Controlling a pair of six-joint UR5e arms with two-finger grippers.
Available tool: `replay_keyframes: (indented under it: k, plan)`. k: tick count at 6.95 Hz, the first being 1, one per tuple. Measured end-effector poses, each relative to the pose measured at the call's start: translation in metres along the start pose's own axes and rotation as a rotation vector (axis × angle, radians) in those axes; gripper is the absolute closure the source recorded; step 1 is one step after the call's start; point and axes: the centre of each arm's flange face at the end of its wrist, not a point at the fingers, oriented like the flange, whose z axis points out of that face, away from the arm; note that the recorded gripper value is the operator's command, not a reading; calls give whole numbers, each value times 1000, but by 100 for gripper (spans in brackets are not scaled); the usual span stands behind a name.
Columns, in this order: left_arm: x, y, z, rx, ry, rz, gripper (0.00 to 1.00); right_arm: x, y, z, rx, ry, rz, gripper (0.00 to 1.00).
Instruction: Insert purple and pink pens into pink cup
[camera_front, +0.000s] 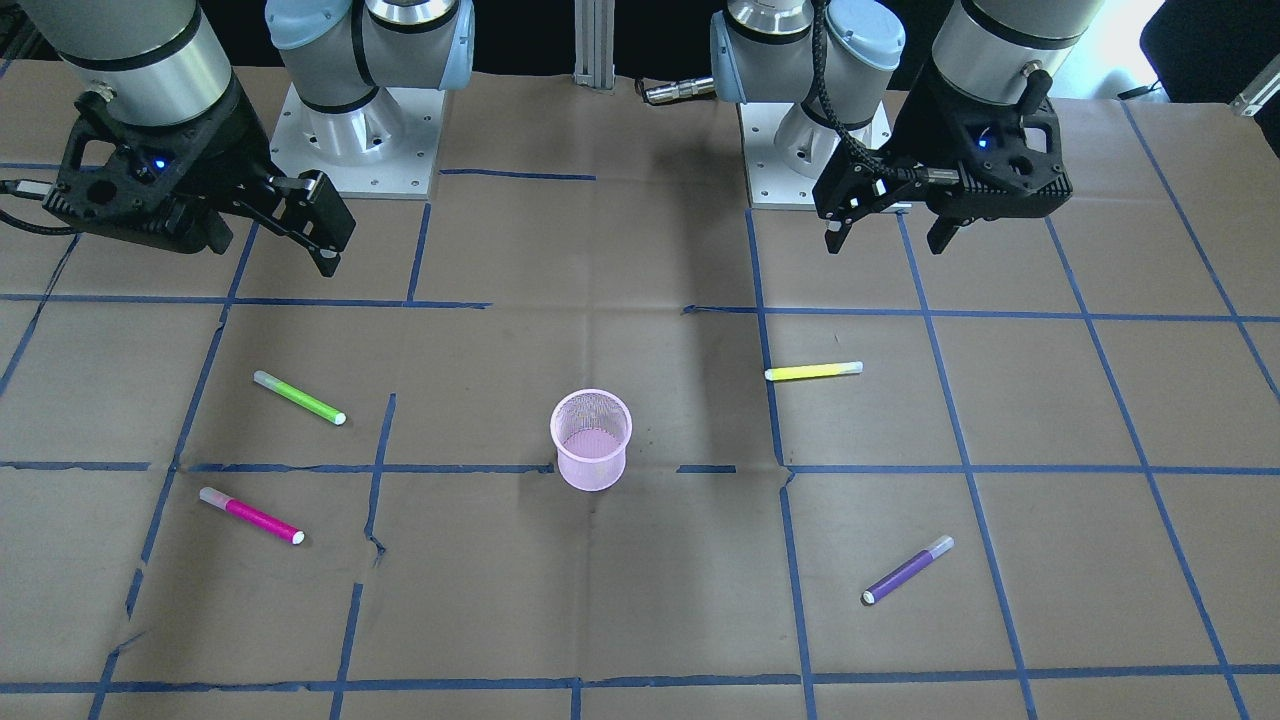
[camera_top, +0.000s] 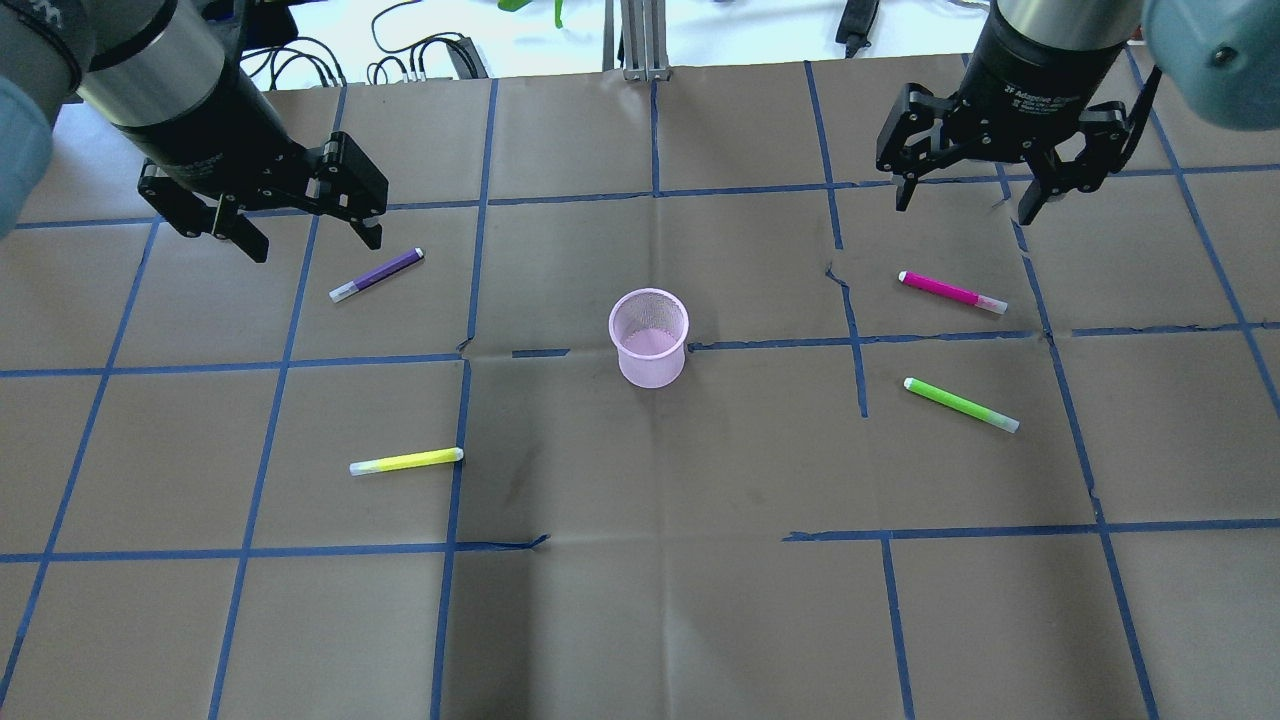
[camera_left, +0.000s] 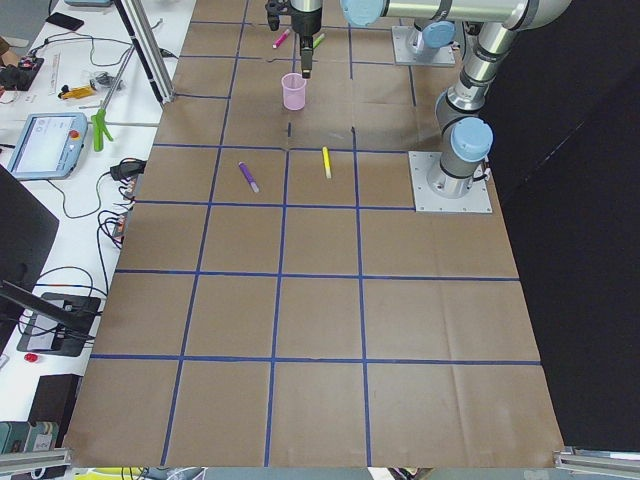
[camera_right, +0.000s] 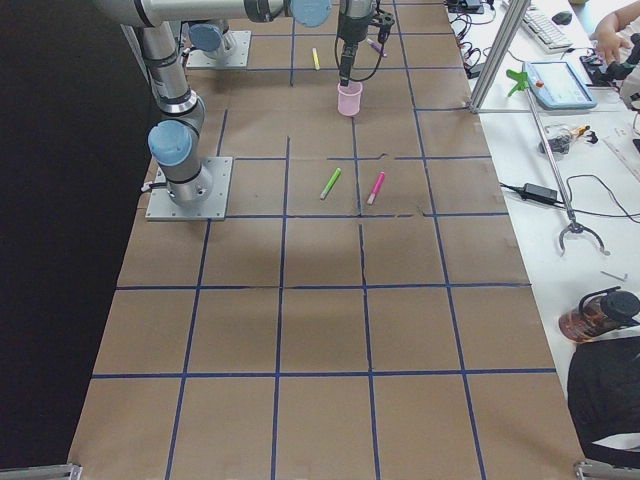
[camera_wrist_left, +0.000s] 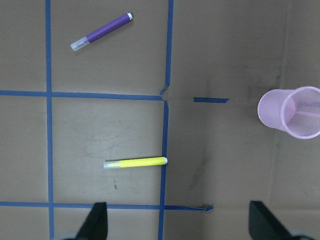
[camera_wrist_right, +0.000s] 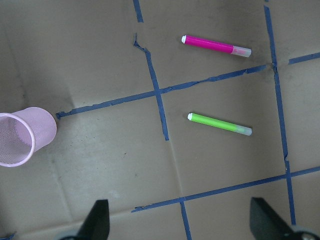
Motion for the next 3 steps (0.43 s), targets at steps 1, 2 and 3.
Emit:
replay_keyframes:
  k: [1,2,3]
  plan:
    - [0,0,0,0,0,0,2,0,0,0,1,0,0,0]
    - [0,0,0,-1,0,0,2,0,0,0,5,-1,-2,0]
    - [0,0,0,-1,0,1,2,0,-1,-1,11,-2,-3,0]
